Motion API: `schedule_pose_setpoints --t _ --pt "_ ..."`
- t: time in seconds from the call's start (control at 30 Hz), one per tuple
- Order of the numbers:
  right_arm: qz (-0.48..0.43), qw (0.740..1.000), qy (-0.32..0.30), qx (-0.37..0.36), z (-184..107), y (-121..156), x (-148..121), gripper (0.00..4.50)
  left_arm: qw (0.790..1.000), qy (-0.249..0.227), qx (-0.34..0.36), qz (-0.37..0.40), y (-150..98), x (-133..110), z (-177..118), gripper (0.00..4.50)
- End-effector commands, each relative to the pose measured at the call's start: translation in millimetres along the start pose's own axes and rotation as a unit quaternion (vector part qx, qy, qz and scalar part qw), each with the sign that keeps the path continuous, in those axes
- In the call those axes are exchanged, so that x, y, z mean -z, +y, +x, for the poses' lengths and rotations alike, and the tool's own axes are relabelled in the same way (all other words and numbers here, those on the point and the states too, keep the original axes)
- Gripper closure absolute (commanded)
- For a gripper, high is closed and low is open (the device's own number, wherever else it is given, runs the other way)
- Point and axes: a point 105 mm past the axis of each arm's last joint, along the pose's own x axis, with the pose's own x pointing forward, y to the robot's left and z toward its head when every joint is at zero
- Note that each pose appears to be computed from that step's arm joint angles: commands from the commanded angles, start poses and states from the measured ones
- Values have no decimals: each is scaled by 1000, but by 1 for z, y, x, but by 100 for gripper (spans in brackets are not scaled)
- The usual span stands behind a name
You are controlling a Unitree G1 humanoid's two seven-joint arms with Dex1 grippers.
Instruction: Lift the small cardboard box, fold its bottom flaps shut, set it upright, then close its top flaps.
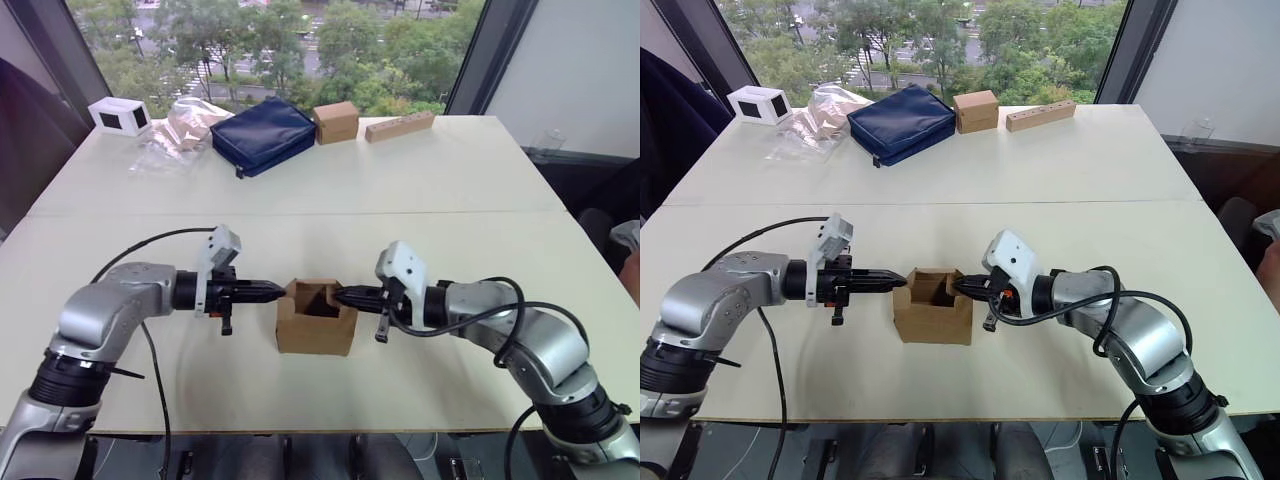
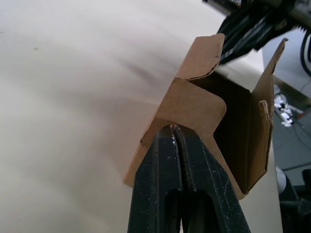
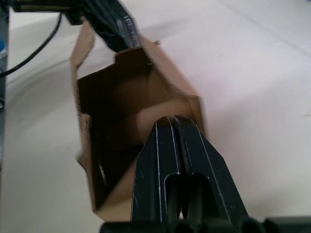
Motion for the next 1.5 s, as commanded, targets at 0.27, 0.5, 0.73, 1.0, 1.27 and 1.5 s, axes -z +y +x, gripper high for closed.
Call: schedule_pose_setpoints --t 0.27,0.5,0.73,1.0,1.27,1.5 --pt "-25 1000 8 3 4 -2 2 450 999 -5 -4 47 -1 -10 6 447" --pt "-21 1000 -7 7 0 -4 -3 450 998 -43 16 51 -8 -35 0 447" --pt "-21 1000 -9 8 2 -3 -2 450 997 10 45 69 -15 -16 13 447" --pt "-19 1000 -13 15 1 -2 -3 450 996 35 34 81 -7 1 24 447" --pt "-9 998 -51 28 1 -5 -13 450 996 -18 31 80 -6 -17 25 447" --pt "-5 998 -60 30 2 -5 -15 450 995 -24 44 87 -12 -24 29 447"
